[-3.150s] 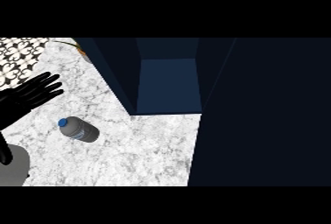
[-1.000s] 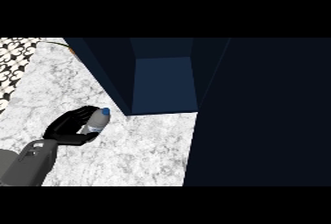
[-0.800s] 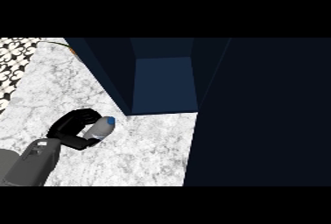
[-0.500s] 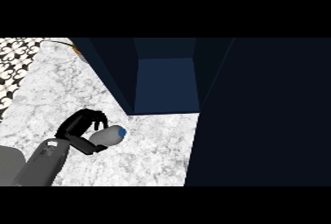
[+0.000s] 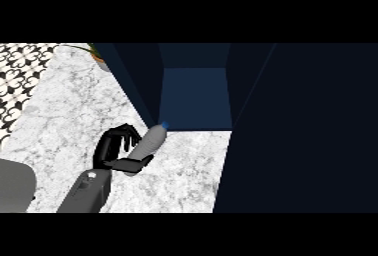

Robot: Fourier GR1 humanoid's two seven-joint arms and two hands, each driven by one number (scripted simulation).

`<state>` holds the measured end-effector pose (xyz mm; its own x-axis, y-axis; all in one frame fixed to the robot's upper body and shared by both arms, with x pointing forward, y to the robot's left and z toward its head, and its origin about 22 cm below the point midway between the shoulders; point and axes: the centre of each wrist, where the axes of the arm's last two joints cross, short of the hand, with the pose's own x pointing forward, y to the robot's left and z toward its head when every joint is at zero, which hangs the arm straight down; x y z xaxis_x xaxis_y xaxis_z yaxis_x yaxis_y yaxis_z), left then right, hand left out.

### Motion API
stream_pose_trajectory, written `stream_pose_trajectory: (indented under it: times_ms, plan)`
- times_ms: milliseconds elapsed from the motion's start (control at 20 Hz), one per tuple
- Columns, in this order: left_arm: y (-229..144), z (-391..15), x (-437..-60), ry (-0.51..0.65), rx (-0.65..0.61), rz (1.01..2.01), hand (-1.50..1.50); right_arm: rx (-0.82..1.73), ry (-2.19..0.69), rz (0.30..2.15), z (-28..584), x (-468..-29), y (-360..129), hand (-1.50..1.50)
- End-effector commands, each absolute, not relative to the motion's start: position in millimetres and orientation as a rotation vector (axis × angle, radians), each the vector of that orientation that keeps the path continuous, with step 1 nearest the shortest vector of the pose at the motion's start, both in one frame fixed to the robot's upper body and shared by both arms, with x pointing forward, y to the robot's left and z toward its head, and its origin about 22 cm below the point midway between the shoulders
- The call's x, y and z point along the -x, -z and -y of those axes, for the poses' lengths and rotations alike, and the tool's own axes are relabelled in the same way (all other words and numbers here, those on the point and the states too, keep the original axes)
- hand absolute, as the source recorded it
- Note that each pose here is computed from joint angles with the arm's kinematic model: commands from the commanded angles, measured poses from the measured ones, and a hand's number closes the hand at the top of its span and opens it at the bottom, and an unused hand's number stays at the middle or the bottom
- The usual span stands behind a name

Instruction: Pick up the bottled water, place it into the cabinet and close the cabinet

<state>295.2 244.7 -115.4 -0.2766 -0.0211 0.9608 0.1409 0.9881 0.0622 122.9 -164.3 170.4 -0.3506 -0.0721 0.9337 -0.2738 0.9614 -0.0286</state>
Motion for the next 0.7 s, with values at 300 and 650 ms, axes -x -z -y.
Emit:
stream_pose_trajectory:
  times_ms: [300, 650]
  plan:
    - [74.5, -179.7, -305.3, 0.010, 0.208, 1.891, 1.50, -0.190, -0.215, 1.973, 173.2, -105.9, -179.7, -1.50]
    - [16.3, -134.8, -323.8, -0.031, 0.238, 1.885, 1.50, -0.220, -0.199, 1.979, 181.4, -94.1, -190.2, -1.50]
